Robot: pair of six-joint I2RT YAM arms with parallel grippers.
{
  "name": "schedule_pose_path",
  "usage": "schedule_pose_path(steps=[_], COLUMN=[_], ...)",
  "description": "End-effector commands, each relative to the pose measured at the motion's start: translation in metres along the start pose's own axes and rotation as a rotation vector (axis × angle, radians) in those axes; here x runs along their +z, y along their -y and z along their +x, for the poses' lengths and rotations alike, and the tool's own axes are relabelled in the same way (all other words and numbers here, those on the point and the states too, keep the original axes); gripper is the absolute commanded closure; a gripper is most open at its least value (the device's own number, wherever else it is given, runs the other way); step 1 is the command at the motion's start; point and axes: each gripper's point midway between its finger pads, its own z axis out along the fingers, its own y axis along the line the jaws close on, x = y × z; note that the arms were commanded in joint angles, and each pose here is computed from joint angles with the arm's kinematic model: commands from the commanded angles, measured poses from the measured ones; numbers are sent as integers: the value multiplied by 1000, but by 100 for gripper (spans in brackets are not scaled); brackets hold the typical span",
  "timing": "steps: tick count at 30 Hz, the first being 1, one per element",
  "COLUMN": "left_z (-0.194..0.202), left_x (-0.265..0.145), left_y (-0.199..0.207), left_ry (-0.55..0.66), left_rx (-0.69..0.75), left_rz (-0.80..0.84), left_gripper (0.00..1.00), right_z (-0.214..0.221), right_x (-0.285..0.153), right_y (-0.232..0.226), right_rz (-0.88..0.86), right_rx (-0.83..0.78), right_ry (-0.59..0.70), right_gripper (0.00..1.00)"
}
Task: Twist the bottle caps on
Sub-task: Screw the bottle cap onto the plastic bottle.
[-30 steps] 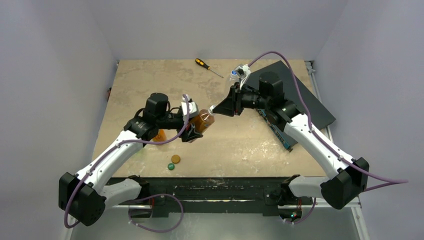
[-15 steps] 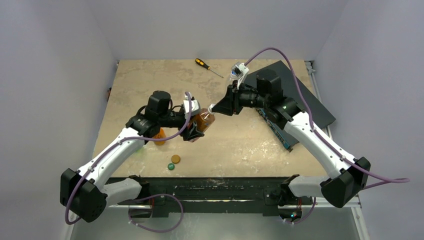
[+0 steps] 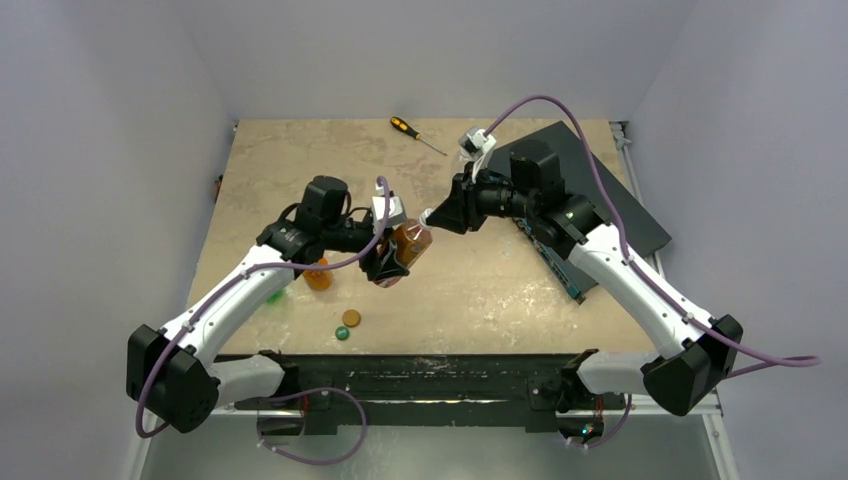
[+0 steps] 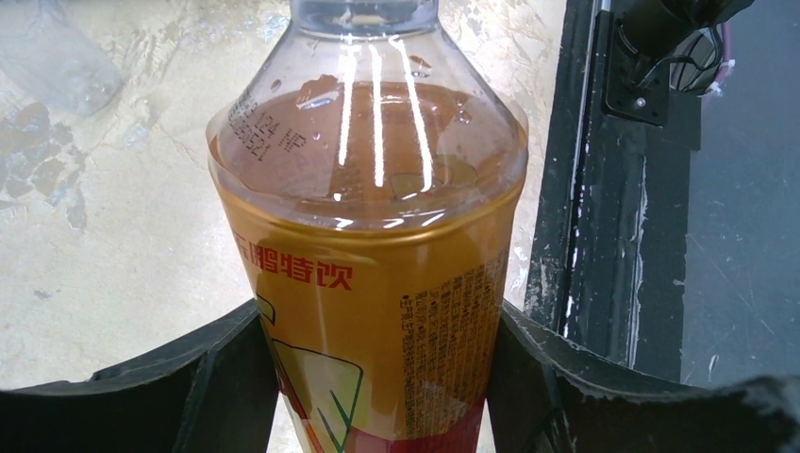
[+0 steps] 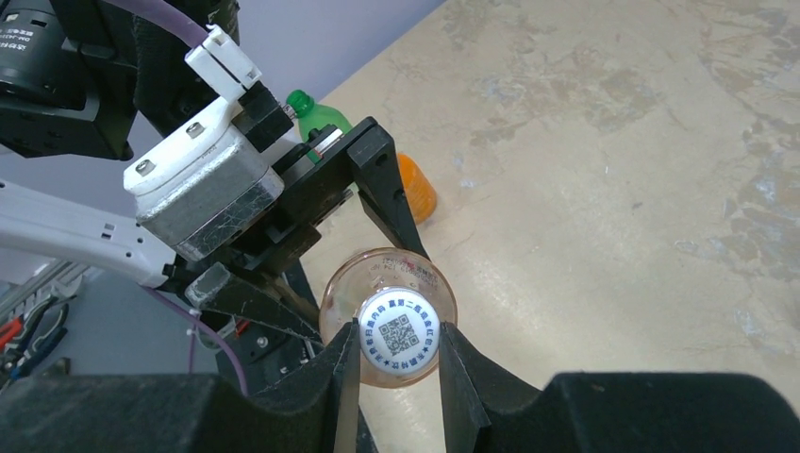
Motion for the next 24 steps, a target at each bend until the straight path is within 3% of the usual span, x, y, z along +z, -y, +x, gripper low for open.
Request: schedule_pose_path(steps=[1, 6, 19, 24], left_z=[-78, -89, -96, -112], left_x=[-10, -18, -19, -16], left_y=[0, -4, -50, -54], left_ry=[212, 283, 267, 375], left_rx=[175, 237, 265, 291], left_rz=[-4, -70, -424, -586], left_gripper=[100, 100, 100, 100], right_z=[35, 35, 58, 62], right_x=[-1, 3, 31, 41], right_y=[-26, -42, 19, 34], right_rz=[-112, -220, 121, 217], right_rx=[38, 95, 323, 442], right_ry=[-122, -123, -232, -226], right_gripper=[94, 92, 92, 92])
